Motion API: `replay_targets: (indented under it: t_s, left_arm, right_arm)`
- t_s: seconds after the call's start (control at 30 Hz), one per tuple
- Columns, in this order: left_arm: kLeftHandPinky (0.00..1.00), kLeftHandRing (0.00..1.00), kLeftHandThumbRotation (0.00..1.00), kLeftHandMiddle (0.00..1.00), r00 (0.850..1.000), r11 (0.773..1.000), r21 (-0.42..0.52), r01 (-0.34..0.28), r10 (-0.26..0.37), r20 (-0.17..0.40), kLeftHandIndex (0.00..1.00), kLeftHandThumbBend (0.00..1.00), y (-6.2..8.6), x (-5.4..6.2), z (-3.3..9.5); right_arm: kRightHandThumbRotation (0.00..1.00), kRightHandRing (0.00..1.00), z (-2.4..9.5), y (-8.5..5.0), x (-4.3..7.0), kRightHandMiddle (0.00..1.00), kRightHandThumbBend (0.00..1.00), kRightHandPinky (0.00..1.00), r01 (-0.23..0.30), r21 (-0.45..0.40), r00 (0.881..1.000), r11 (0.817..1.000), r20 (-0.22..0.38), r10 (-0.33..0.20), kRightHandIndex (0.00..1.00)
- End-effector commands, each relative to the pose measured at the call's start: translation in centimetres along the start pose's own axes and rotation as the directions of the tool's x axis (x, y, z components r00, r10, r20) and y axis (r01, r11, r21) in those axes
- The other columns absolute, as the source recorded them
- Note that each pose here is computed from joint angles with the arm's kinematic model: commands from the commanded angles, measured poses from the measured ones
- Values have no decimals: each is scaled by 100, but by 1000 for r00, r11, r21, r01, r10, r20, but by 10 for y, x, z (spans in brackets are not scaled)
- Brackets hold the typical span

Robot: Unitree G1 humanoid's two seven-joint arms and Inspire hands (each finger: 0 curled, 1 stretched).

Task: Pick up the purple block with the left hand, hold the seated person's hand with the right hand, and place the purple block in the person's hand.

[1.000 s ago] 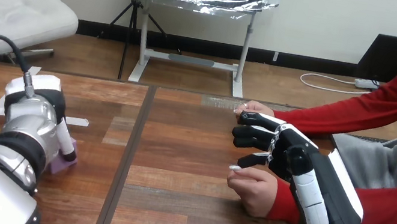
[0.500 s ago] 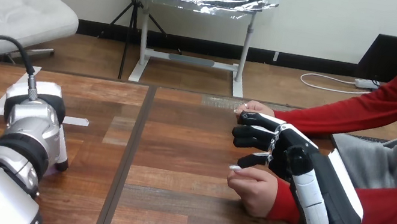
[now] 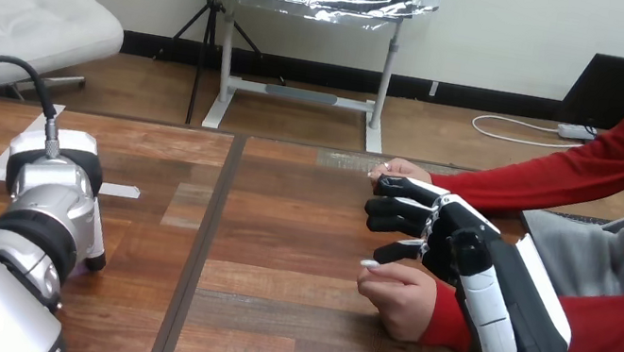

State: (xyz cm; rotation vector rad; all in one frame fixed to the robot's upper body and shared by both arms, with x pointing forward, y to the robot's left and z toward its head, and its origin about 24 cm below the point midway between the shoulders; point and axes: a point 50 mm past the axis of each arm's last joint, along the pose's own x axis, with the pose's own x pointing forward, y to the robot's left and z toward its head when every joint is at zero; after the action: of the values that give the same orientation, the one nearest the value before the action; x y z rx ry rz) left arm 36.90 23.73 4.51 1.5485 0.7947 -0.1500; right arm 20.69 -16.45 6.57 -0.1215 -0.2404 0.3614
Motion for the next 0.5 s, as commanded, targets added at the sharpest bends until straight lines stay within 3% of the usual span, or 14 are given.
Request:
replay_targets:
  t_s: [0.0,0.47]
  left_arm:
    - [51,80,11,78,999,998,37,-52,52,10,62,85,19,-4,6]
    - [52,79,14,79,999,998,38,-42,42,6,68,86,18,-4,6]
  right_arm:
    - [100,73,18,-6,12,74,83,60,3,-34,996,999,95,0,76]
    - [100,73,18,-6,12,74,83,61,5,-34,996,999,92,-2,76]
